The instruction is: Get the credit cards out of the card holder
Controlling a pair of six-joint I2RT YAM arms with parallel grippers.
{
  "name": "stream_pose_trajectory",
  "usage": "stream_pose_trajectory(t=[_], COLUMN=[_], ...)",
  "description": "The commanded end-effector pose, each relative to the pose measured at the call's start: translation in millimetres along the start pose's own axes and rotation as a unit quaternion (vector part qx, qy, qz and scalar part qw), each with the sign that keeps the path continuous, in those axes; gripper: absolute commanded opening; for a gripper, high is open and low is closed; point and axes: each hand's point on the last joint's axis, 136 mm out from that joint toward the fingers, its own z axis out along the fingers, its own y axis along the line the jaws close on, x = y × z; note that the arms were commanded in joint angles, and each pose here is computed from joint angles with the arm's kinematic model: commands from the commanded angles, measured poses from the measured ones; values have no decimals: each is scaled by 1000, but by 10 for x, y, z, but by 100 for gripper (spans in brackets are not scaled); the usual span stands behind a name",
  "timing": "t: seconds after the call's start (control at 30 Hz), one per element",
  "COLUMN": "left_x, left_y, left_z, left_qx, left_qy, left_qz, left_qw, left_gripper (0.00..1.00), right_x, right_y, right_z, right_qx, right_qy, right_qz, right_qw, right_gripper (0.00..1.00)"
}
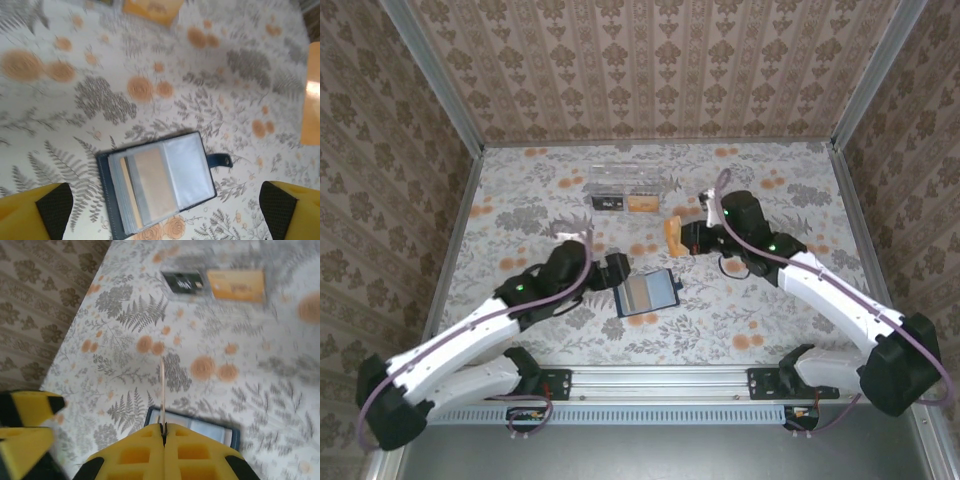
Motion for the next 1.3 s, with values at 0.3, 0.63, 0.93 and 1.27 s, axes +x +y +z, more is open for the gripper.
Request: stream_pose_trajectory(t=[0.3, 0.63, 0.93, 1.27], left_x=[-14, -53, -133, -152], left_y=[509, 652, 791, 876], left_z=[-563, -750, -875, -868], left_qx=[-17, -47, -81, -103], left_qy=[-60, -74, -101, -107], left_qz=[-7, 9, 13, 16], left_qw=[998, 996, 992, 989], left_gripper=[100, 100, 100, 100], right_x=[-487, -473, -478, -463], right_y=[247, -181, -430, -751], right_z=[747, 1501, 2027, 2222], right_qx=[49, 100, 114, 122], right_qy=[39, 155, 185, 196], right_qz=[-366, -566, -634, -635], right_qw=[928, 804, 742, 738], right_gripper=[0, 0, 0, 0])
